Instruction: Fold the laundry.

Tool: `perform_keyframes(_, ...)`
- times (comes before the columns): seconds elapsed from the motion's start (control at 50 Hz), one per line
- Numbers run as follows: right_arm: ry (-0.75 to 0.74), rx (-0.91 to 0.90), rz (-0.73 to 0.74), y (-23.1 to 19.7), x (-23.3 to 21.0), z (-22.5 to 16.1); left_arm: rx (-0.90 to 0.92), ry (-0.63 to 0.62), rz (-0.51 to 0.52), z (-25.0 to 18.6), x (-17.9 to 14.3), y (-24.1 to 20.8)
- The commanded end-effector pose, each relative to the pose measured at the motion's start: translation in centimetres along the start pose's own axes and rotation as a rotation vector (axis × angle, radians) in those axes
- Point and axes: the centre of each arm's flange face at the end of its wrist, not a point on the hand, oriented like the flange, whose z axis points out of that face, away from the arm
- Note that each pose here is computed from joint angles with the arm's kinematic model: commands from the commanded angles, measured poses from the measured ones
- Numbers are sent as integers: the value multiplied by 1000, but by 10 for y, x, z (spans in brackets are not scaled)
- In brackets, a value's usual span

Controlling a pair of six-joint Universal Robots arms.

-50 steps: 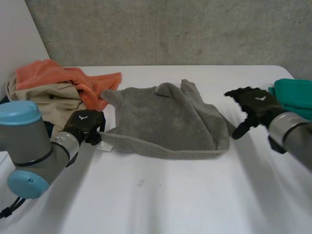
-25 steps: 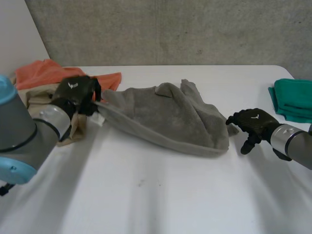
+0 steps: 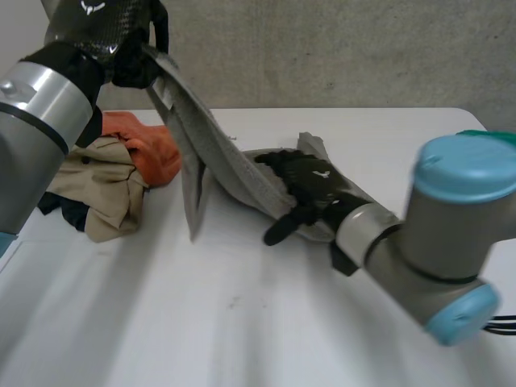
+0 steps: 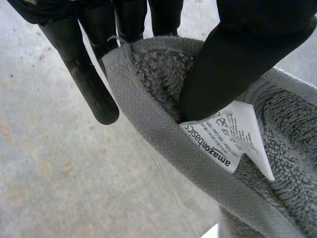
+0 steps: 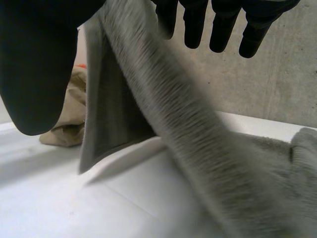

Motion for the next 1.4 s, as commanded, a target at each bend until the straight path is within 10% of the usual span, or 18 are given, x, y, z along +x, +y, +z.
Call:
perform_keyframes(0.02, 155, 31, -12, 34, -6, 28, 63, -24, -2, 0, 4, -26)
perform_keyframes(0.36, 499, -11, -204, 10, 177, 28, 128, -140, 37, -10, -29, -56)
perform_keyframes(0.56, 363, -36, -218, 12, 170, 26, 82, -157, 11, -12, -36, -45)
perform_keyframes(0.94, 515, 178, -784, -210, 101, -115, -90, -229, 55, -17, -78, -27)
perform_keyframes(1.26, 526, -292, -803, -100, 177, -26, -430, -53, 185, 28, -57, 126)
perform_keyframes(1.4, 667, 64, -867, -144, 198, 19, -87, -88, 325, 96, -58, 126)
